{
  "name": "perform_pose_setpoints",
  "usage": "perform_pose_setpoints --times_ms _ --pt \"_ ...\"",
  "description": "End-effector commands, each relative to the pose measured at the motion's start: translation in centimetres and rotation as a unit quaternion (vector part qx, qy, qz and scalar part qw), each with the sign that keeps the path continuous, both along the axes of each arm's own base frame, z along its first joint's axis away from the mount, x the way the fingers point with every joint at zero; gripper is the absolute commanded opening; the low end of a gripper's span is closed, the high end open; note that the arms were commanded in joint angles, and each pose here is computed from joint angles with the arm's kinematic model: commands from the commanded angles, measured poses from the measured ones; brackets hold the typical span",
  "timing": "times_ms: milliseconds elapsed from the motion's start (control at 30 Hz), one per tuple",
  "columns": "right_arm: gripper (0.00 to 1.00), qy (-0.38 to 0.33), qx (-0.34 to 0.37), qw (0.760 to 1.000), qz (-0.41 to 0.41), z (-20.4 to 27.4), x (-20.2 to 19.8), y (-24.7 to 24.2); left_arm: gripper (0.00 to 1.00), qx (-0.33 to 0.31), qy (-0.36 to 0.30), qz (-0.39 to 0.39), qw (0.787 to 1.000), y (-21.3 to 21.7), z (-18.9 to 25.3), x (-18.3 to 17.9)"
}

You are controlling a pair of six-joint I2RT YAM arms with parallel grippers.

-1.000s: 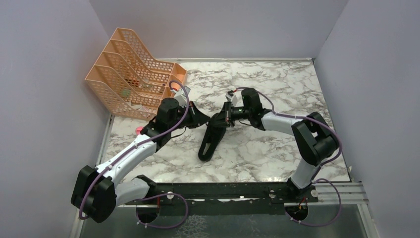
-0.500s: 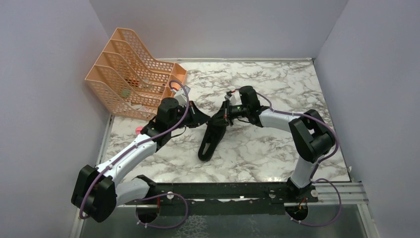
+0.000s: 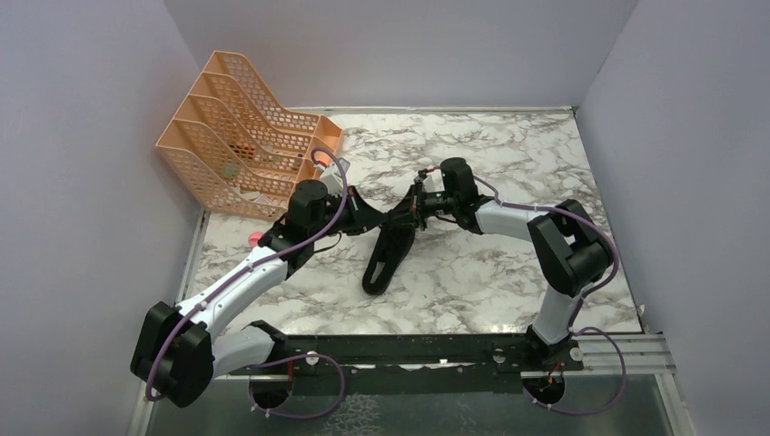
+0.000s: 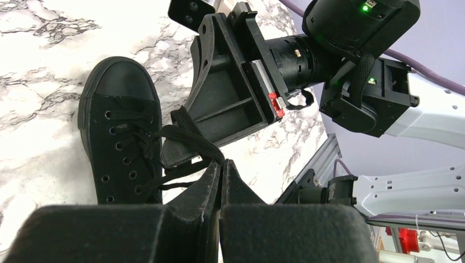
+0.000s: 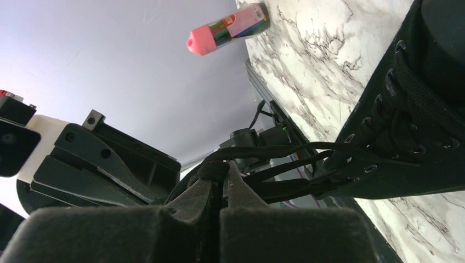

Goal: Tie the shoes

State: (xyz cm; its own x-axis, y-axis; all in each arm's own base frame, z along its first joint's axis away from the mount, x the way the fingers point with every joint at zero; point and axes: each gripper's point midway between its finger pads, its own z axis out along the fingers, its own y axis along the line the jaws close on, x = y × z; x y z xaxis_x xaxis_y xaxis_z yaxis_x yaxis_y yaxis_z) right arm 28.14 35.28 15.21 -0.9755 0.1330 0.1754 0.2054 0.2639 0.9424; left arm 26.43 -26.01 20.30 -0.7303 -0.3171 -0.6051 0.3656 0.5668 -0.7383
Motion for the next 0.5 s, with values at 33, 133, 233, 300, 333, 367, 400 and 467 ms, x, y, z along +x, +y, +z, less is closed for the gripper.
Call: perform_pose_setpoints --times_ms 33,133,233,300,333,367,400,467 --pt "0.01 -0.001 -0.002 1.0 0.005 0.9 -0.2 0.0 0.0 -0.016 -0.028 -0.013 0.999 -0.4 1.3 0.1" --pt "0.01 -0.005 0.005 1.0 -0.007 0.6 -0.1 0.0 0.0 -0.02 -0.029 -0.014 0.999 -0.4 1.5 0.0" --pt "0.01 -0.004 0.001 1.0 -0.005 0.3 -0.2 0.4 0.0 -0.019 -0.029 -0.013 0.999 -0.3 1.4 0.1" --pt "0.01 -0.012 -0.014 1.0 0.0 0.2 -0.5 0.8 0.0 -0.017 -0.03 -0.01 0.999 -0.2 1.4 0.1" --pt "0.01 -0.016 -0.022 1.0 0.001 0.2 -0.6 0.9 0.0 -0.014 -0.03 -0.004 0.999 -0.1 1.4 0.2" --pt "0.01 -0.017 -0.032 0.999 -0.001 0.1 -0.7 0.8 0.0 -0.01 -0.029 0.006 1.0 0.2 1.3 0.3" --pt "0.01 -0.022 -0.043 0.999 -0.005 0.0 -0.8 0.8 0.0 -0.007 -0.029 0.021 0.999 0.6 1.3 0.7" --pt "0.01 -0.047 -0.058 0.997 -0.012 0.1 -0.8 1.0 0.0 -0.017 -0.019 0.047 0.999 1.0 1.3 0.9"
